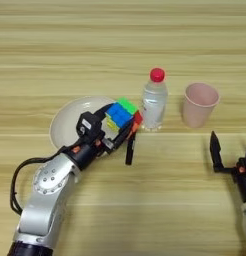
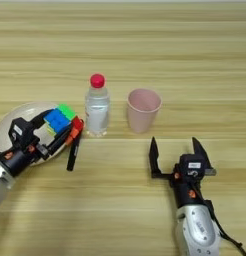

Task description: Move the objects on the table

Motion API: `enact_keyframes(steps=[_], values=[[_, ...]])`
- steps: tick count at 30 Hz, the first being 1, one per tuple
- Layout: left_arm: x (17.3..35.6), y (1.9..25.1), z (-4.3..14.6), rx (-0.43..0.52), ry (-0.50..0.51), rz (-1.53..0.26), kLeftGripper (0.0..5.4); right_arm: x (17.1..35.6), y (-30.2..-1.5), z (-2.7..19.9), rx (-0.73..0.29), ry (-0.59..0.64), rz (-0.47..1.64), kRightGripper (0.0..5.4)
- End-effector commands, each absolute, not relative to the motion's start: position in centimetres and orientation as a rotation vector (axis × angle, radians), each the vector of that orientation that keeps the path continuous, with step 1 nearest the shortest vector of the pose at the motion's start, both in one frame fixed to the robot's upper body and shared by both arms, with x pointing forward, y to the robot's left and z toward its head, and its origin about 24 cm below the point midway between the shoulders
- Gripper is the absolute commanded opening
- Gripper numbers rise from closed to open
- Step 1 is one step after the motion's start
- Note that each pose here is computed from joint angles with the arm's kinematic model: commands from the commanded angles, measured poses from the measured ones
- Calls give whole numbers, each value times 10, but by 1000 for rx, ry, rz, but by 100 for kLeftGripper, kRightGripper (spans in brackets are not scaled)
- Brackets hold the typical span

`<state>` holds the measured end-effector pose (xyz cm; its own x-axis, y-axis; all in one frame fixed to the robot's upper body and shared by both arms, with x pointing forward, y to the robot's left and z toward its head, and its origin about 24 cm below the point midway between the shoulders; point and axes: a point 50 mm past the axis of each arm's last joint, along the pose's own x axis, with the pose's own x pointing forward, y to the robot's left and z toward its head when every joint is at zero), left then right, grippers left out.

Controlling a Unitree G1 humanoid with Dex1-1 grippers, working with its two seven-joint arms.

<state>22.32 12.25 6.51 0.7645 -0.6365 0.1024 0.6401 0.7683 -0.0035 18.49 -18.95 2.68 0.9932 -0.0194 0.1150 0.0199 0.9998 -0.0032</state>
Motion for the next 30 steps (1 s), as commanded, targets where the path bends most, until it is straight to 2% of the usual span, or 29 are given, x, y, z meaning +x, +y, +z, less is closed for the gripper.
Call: enact_keyframes(steps=[1, 6, 9, 20, 29, 30], values=[[215, 107, 69, -64, -85, -773, 327, 186, -190, 28, 3, -117, -31, 540], [208, 83, 58, -81, -38, -874, 327, 187, -190, 28, 1, -120, -39, 540], [211, 77, 47, -89, 2, -888, 327, 186, -193, 30, -2, -125, -54, 540], [221, 68, 16, -77, 98, -905, 327, 187, -193, 30, -2, -126, -66, 540], [222, 65, 10, -55, 108, -907, 327, 187, -193, 30, -3, -124, -66, 540], [222, 64, 10, -54, 108, -908, 356, 186, -193, 30, -3, -124, -66, 540]])
